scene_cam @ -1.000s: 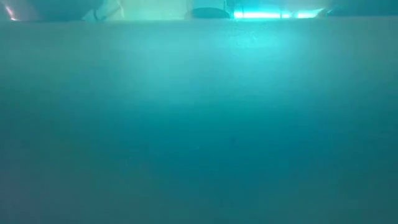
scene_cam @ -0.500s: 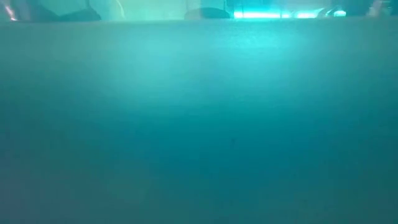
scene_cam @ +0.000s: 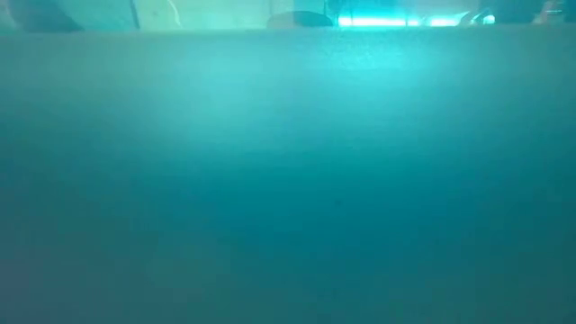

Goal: Pick & Place School Supplies
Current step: Put the yellow crayon box into the blue bin

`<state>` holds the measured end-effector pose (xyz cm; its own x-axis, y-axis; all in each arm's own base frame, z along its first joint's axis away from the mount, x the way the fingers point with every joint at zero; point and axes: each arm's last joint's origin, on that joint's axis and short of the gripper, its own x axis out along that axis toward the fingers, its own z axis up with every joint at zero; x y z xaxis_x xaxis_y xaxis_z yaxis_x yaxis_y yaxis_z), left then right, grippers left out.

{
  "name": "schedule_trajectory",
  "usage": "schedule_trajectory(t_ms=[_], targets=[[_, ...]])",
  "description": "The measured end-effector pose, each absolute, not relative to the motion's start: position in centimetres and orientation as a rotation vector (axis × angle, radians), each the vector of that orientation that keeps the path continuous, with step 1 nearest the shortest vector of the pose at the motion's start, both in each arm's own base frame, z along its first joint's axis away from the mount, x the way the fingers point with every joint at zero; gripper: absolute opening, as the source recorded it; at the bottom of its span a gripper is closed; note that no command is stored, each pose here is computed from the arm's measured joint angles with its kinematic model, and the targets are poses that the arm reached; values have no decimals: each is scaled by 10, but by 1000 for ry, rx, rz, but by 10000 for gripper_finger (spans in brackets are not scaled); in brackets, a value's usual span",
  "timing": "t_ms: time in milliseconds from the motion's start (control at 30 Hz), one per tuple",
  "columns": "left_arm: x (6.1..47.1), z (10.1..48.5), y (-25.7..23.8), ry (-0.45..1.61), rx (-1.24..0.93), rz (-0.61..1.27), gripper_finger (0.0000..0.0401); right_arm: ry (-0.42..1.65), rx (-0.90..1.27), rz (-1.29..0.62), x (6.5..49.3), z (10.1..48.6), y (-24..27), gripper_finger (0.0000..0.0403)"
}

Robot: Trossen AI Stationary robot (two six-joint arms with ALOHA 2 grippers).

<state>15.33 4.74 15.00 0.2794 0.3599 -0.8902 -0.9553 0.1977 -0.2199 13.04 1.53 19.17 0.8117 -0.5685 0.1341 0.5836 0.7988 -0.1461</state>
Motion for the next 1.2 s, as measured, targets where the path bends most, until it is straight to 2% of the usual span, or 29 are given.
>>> schedule_trajectory(t_ms=[267, 733, 933, 1200], targets=[[158, 144, 55, 805, -931, 1110, 230, -87, -177, -618, 131, 192, 15, 299], [198, 129, 78, 1044, -854, 1164, 230, -90, -161, -614, 131, 192, 15, 299], [200, 126, 76, 1191, -788, 1183, 230, -82, -155, -612, 131, 190, 16, 299], [203, 127, 72, 1140, -785, 1196, 230, -77, -158, -611, 131, 190, 16, 299]])
